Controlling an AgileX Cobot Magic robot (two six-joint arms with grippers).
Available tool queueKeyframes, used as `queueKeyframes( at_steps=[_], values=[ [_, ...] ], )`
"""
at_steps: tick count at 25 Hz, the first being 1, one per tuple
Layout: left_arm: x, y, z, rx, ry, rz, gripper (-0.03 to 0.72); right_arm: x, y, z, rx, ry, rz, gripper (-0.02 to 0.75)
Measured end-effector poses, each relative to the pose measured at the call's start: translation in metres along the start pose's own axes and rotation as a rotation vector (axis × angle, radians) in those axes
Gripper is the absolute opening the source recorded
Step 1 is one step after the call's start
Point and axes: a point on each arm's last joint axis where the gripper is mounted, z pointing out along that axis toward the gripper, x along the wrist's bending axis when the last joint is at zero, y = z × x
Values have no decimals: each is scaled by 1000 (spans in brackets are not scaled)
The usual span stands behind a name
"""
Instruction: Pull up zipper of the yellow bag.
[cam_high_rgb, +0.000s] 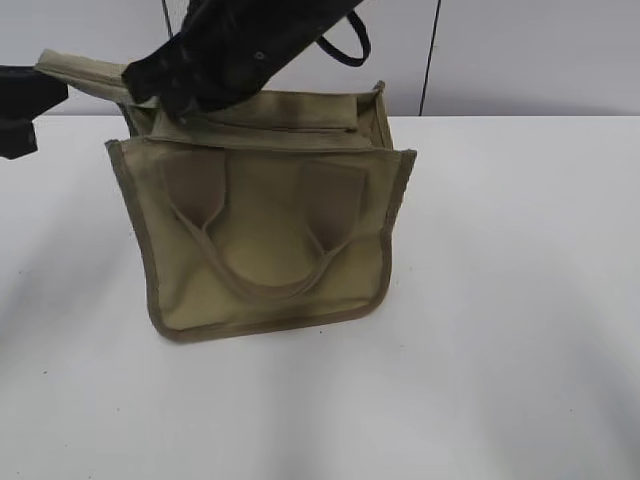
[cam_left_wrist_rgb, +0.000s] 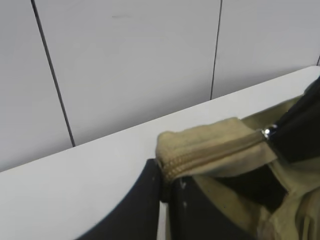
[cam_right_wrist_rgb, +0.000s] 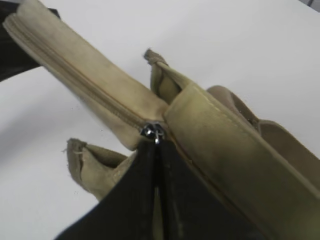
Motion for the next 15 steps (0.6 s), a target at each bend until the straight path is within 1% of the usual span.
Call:
queueKeyframes(
  at_steps=[5, 7, 8, 10, 11, 15],
  values=[
    [0, -1, 0, 15, 2, 8, 6, -17, -1, -17, 62, -22, 0, -12],
    [0, -2, 0, 23, 8, 8, 6, -26, -5, -22, 106, -32, 2, -13],
    [1, -3, 0, 30, 13, 8, 6, -37, -10, -26, 162, -45, 7, -13],
    [2, -4, 0, 46, 26, 8, 6, -37, -10, -26, 162, -45, 7, -13],
    [2, -5, 0, 52, 30, 8, 6, -51, -15, -31, 215, -68, 12, -13],
    [4, -6, 0, 70, 46, 6, 6, -71, -25, -41, 310, -108, 5, -13]
  ],
)
